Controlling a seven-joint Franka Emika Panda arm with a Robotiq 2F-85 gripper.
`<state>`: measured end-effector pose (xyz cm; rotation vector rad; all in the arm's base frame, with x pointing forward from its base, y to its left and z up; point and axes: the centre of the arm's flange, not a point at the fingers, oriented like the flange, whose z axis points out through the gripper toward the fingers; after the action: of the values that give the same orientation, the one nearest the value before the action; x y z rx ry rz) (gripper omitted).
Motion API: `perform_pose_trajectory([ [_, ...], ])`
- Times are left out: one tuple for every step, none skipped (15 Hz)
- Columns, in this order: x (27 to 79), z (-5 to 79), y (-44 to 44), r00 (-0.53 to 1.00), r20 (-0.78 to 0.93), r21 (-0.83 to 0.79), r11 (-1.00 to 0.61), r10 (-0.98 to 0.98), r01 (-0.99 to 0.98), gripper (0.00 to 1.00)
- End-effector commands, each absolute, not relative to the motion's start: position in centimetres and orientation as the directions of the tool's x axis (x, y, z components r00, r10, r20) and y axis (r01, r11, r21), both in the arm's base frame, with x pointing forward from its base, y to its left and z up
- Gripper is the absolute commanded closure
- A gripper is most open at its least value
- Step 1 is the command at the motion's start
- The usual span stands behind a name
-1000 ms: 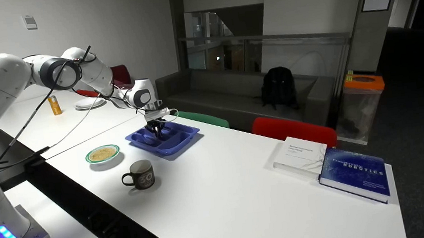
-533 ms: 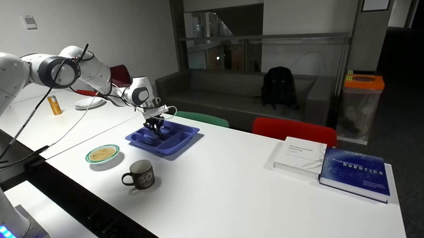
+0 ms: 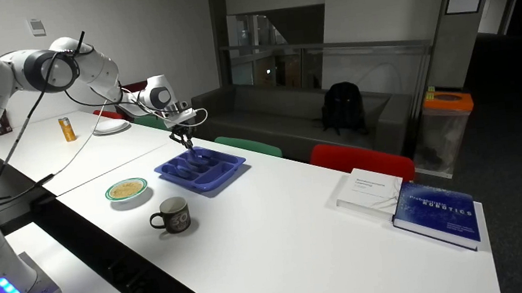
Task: Pick up a silver spoon from the blue tray, stir the contents in the bowl using the spoon, place the spoon back on the tray
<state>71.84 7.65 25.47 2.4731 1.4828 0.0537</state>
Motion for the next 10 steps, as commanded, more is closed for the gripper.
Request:
perform_pose_trajectory([
  [65.5, 28.3, 7.8, 0.461, -0.286, 0.189, -0.422, 0.840, 0.887, 0.97],
  [64.1, 28.5, 7.6, 0.450, -0.339, 0.163, -0.419, 0.826, 0.893, 0.97],
  [62.8, 28.7, 7.5, 0.432, -0.390, 0.127, -0.417, 0.813, 0.900, 0.97],
  [61.7, 28.9, 7.2, 0.410, -0.436, 0.095, -0.412, 0.801, 0.906, 0.97],
  [60.6, 29.2, 7.0, 0.390, -0.462, 0.067, -0.407, 0.797, 0.911, 0.97],
  [59.7, 29.3, 6.9, 0.375, -0.484, 0.048, -0.403, 0.791, 0.914, 0.97],
  [58.7, 29.4, 6.9, 0.357, -0.504, 0.029, -0.398, 0.786, 0.917, 0.97],
  [57.8, 29.5, 6.9, 0.345, -0.523, 0.017, -0.395, 0.779, 0.918, 0.97],
  [57.0, 29.3, 7.0, 0.331, -0.539, 0.007, -0.389, 0.775, 0.921, 0.97],
  [55.9, 29.0, 7.1, 0.318, -0.554, 0.001, -0.381, 0.769, 0.925, 0.97],
])
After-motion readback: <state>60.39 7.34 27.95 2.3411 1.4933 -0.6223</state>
